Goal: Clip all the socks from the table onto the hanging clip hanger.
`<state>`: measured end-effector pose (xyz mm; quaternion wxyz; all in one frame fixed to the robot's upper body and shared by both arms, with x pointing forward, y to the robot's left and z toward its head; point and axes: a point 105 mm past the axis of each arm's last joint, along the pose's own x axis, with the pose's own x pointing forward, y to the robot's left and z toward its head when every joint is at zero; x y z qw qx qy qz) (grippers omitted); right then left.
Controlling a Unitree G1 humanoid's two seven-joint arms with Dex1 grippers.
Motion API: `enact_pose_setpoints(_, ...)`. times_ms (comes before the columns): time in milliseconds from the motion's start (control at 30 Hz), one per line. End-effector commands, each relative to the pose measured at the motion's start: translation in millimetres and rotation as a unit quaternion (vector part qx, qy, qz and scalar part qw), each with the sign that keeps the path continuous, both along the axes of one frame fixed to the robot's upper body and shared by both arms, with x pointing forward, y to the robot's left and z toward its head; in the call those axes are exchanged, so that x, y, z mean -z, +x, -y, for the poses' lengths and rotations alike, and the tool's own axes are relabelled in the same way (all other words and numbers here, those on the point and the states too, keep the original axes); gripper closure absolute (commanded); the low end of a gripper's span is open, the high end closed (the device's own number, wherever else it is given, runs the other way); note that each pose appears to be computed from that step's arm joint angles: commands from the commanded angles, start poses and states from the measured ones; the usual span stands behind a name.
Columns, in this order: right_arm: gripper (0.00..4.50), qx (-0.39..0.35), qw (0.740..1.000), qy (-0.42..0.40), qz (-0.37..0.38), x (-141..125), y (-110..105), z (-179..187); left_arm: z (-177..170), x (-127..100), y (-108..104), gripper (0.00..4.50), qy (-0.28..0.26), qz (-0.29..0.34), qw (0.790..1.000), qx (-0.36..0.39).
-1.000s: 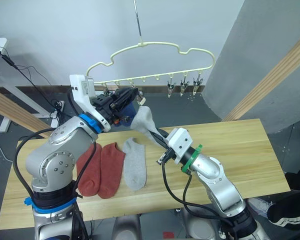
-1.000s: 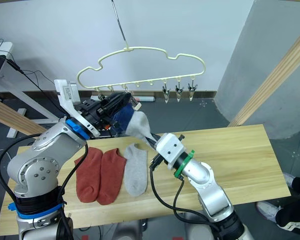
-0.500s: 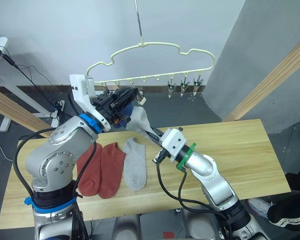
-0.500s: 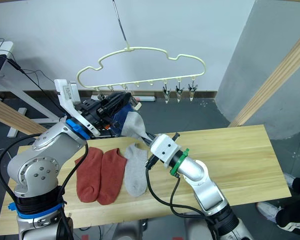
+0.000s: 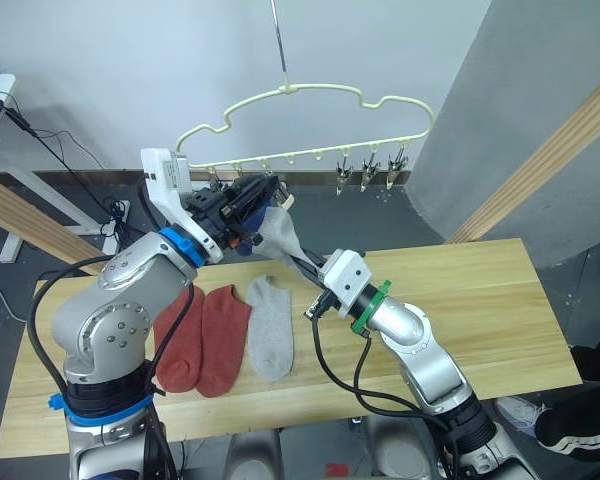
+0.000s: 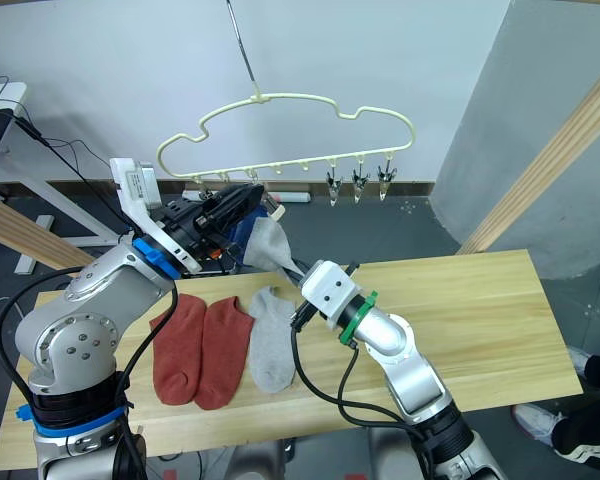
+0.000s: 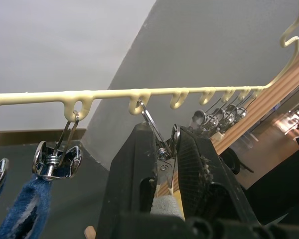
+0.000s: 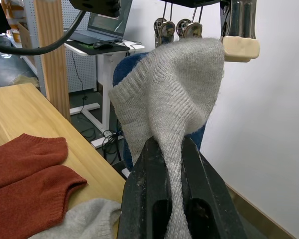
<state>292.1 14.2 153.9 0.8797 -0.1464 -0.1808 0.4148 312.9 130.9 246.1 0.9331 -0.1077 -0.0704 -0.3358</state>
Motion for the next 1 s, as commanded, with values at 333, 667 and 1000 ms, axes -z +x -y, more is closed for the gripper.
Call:
enact_pose_setpoints(333, 4.50, -0.024, 0.999, 0.027, 0.012, -12.7, -6.5, -3.8, 4.0, -11.3, -7.3, 3.99, 0.000, 0.025, 1.000, 0.012)
enact_pose_setpoints(667, 4.50, -0.030, 0.999, 0.027, 0.010, -11.6, -8.7, -4.8, 4.1, -9.8, -8.2, 3.99, 0.002, 0.025, 1.000, 0.014)
enact_pose_setpoints(1000, 4.50, -0.018, 0.999, 0.039, -0.001, -12.1, -3.7, 1.0, 4.3, -10.5, -8.2, 3.99, 0.002, 0.026, 1.000, 0.015)
